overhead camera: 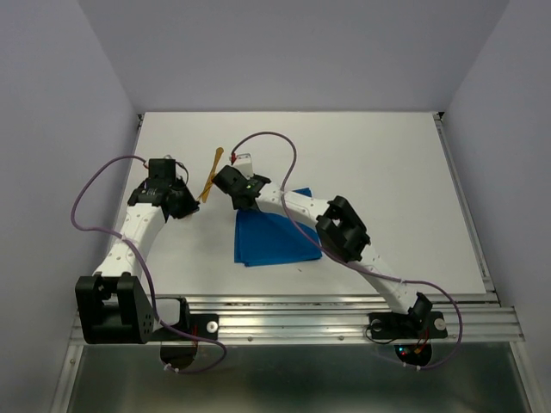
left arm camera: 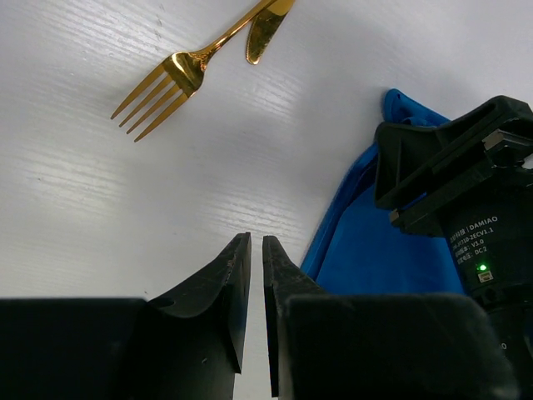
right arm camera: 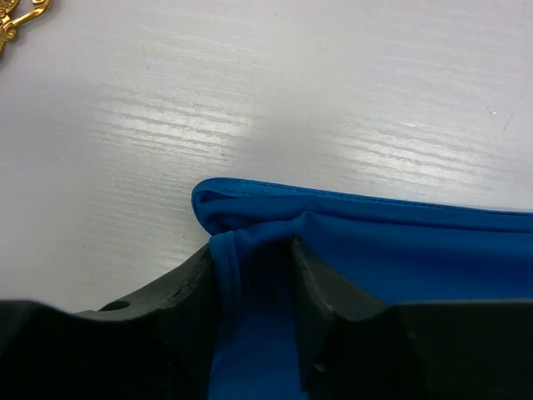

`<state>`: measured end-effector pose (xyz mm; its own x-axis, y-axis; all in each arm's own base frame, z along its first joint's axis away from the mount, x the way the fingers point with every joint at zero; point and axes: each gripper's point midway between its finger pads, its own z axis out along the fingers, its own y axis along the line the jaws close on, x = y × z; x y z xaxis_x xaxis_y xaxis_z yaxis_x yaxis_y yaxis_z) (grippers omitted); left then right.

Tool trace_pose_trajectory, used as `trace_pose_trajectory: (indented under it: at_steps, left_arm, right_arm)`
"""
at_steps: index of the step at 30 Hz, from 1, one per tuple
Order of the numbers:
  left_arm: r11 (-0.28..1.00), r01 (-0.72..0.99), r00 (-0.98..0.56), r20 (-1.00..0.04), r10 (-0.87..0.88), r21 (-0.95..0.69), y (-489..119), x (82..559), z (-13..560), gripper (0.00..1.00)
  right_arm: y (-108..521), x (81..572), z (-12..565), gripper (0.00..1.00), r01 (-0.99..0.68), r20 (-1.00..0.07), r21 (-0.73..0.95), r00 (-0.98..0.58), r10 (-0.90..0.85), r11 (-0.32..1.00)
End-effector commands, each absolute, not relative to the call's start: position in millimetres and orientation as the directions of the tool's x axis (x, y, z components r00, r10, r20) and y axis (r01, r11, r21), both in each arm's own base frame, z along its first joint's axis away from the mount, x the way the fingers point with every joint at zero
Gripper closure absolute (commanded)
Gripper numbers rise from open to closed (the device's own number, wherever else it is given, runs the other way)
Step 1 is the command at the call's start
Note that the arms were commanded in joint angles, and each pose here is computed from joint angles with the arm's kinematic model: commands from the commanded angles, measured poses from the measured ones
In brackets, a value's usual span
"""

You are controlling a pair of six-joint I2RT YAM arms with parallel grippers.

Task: Fold the napkin into a case and place the utensils inside
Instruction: Pick up the lower triangle-folded napkin from the center of the board.

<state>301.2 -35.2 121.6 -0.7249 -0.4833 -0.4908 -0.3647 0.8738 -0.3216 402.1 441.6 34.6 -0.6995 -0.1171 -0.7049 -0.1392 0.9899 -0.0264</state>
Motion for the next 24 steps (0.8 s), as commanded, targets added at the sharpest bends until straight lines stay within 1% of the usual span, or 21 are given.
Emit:
trace_pose_trajectory:
  at_steps: [1, 3, 4, 5, 6, 7, 8, 9, 10, 11, 12, 13, 14, 15, 16, 18, 20, 22, 24]
  left_arm:
    - [0.876, -0.348, -0.72, -0.504, -0.477, -0.333, -35.6, 300.7, 122.4, 0.76]
    - [0.876, -0.348, -0.72, -0.503, -0.478, -0.335, -35.9, 300.3, 121.9, 0.76]
    - [0.875, -0.349, -0.72, -0.501, -0.48, -0.336, -36.2, 299.5, 121.2, 0.76]
    - [0.874, -0.349, -0.72, -0.501, -0.481, -0.338, -36.6, 299.4, 121.3, 0.76]
    - [0.873, -0.348, -0.719, -0.5, -0.482, -0.342, -37.1, 299.4, 121.5, 0.76]
    - [0.874, -0.346, -0.72, -0.5, -0.481, -0.343, -37.8, 298.5, 121.2, 0.76]
    - [0.871, -0.348, -0.719, -0.498, -0.485, -0.345, -37.8, 298.2, 121.2, 0.76]
    - [0.871, -0.348, -0.716, -0.501, -0.486, -0.348, -37.8, 298.2, 122.1, 0.76]
    - [0.87, -0.346, -0.717, -0.499, -0.486, -0.35, -38.3, 297.6, 121.3, 0.76]
    - [0.869, -0.346, -0.718, -0.498, -0.487, -0.353, -38.9, 297.2, 120.8, 0.76]
    - [0.869, -0.341, -0.72, -0.494, -0.487, -0.359, -40.5, 296.9, 120.7, 0.75]
    - [0.867, -0.337, -0.721, -0.493, -0.488, -0.366, -41.9, 297.3, 120.1, 0.71]
    - [0.865, -0.33, -0.73, -0.478, -0.488, -0.379, -45.6, 295.2, 117.0, 0.64]
    - [0.862, -0.322, -0.734, -0.472, -0.488, -0.39, -48.3, 295.0, 116.1, 0.61]
    - [0.857, -0.316, -0.736, -0.465, -0.492, -0.407, -51.6, 294.6, 112.3, 0.52]
    - [0.843, -0.28, -0.746, -0.449, -0.493, -0.46, -63.1, 296.0, 110.3, 0.44]
    - [0.823, -0.278, -0.767, -0.401, -0.501, -0.496, -72.5, 290.9, 100.2, 0.34]
    - [0.807, -0.263, -0.774, -0.384, -0.504, -0.529, -79.9, 291.4, 97.2, 0.29]
    - [0.781, -0.261, -0.788, -0.343, -0.512, -0.567, -88.8, 286.7, 91.6, 0.2]
  right_arm:
    - [430.4, 391.0, 7.6, 0.67, -0.143, -0.68, -0.087, -0.715, -0.164, 0.986]
    - [438.2, 392.7, 19.2, 0.73, -0.177, -0.702, -0.049, -0.694, -0.16, 0.983]
    - [443.6, 389.3, 21.2, 0.78, -0.211, -0.697, -0.022, -0.697, -0.166, 0.977]
    - [447.3, 386.6, 15.0, 0.79, -0.239, -0.701, 0.003, -0.693, -0.169, 0.971]
    - [452.8, 385.8, 33.3, 0.82, -0.292, -0.722, 0.026, -0.667, -0.184, 0.956]
    - [467.2, 385.2, 43.0, 0.84, -0.344, -0.746, 0.089, -0.645, -0.166, 0.935]
    - [468.7, 380.7, 45.7, 0.87, -0.372, -0.749, 0.106, -0.639, -0.172, 0.922]
    - [462.3, 372.1, 34.6, 0.89, -0.416, -0.74, 0.087, -0.636, -0.222, 0.905]
    - [466.0, 367.5, 39.0, 0.93, -0.454, -0.746, 0.107, -0.625, -0.231, 0.885]
    - [478.2, 362.9, 59.9, 0.95, -0.508, -0.772, 0.165, -0.6, -0.21, 0.845]
    - [479.7, 357.4, 62.2, 0.97, -0.538, -0.774, 0.178, -0.593, -0.22, 0.824]
    - [474.5, 347.1, 51.9, 0.99, -0.576, -0.763, 0.17, -0.591, -0.264, 0.8]
    - [483.8, 339.5, 69.4, 0.99, -0.636, -0.785, 0.206, -0.561, -0.262, 0.744]
    - [484.5, 333.8, 72.9, 0.99, -0.654, -0.788, 0.223, -0.557, -0.261, 0.723]
    - [482.8, 323.3, 73.7, 0.99, -0.678, -0.784, 0.244, -0.559, -0.27, 0.693]
    - [483.9, 312.7, 75.4, 0.99, -0.707, -0.776, 0.267, -0.561, -0.289, 0.655]
    - [483.7, 300.0, 75.6, 0.99, -0.734, -0.764, 0.294, -0.566, -0.311, 0.613]
    - [481.8, 292.2, 74.9, 0.99, -0.744, -0.754, 0.309, -0.571, -0.323, 0.592]
    - [484.3, 287.3, 78.6, 0.99, -0.76, -0.764, 0.327, -0.563, -0.316, 0.562]
